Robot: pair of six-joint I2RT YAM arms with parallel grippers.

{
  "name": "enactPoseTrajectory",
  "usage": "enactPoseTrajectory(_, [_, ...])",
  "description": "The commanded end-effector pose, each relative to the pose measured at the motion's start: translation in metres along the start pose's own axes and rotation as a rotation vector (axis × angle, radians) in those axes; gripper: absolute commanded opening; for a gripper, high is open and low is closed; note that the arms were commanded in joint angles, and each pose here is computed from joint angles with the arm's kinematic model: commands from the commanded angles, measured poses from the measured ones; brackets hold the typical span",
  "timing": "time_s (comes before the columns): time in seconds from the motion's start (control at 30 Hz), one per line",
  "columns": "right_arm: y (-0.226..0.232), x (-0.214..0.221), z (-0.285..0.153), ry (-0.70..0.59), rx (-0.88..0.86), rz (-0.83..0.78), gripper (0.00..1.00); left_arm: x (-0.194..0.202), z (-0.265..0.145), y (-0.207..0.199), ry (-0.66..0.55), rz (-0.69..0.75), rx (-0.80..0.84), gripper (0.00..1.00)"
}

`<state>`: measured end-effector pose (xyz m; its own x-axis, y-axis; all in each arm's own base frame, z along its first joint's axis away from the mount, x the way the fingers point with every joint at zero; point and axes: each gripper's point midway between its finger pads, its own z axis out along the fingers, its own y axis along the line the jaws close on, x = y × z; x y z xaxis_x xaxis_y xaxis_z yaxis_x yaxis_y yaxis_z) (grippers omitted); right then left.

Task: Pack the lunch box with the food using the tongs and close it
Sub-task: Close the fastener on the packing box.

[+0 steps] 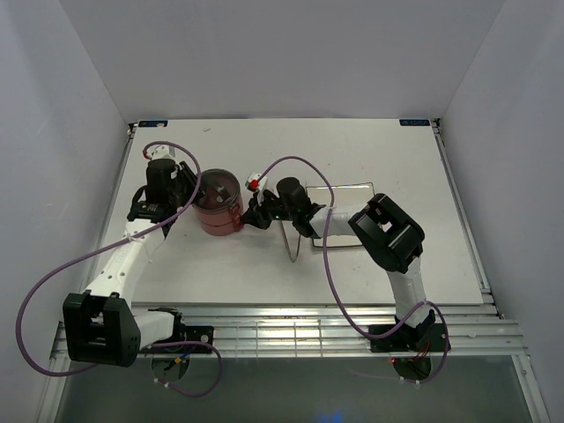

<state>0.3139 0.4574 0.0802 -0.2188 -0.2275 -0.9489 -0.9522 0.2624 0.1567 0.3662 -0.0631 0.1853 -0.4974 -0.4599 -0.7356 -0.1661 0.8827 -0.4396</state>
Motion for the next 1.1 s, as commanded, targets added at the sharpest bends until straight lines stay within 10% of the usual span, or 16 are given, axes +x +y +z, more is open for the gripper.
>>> enactPoseTrajectory(0.0, [-0.01, -0.009, -0.005, -0.013, 0.052, -0.041, 0.09, -0.012, -0.001, -0.003, -0.037, 0.007, 0.007, 0.41])
enactPoseTrajectory(0.13, [-0.013, -0.011, -0.006, 0.008, 0.072, -0.04, 0.37, -0.013, -0.001, 0.001, -0.04, 0.011, -0.016, 0.41])
enactPoseTrajectory(0.43, [-0.011, -0.009, -0.007, 0.061, -0.032, -0.101, 0.64, -0.018, -0.002, 0.014, -0.049, 0.002, -0.074, 0.41])
enactPoseTrajectory(1.07, [-0.008, -0.008, 0.013, 0.038, -0.148, -0.099, 0.33, 0.004, 0.05, 0.028, 0.051, -0.01, -0.082, 0.39])
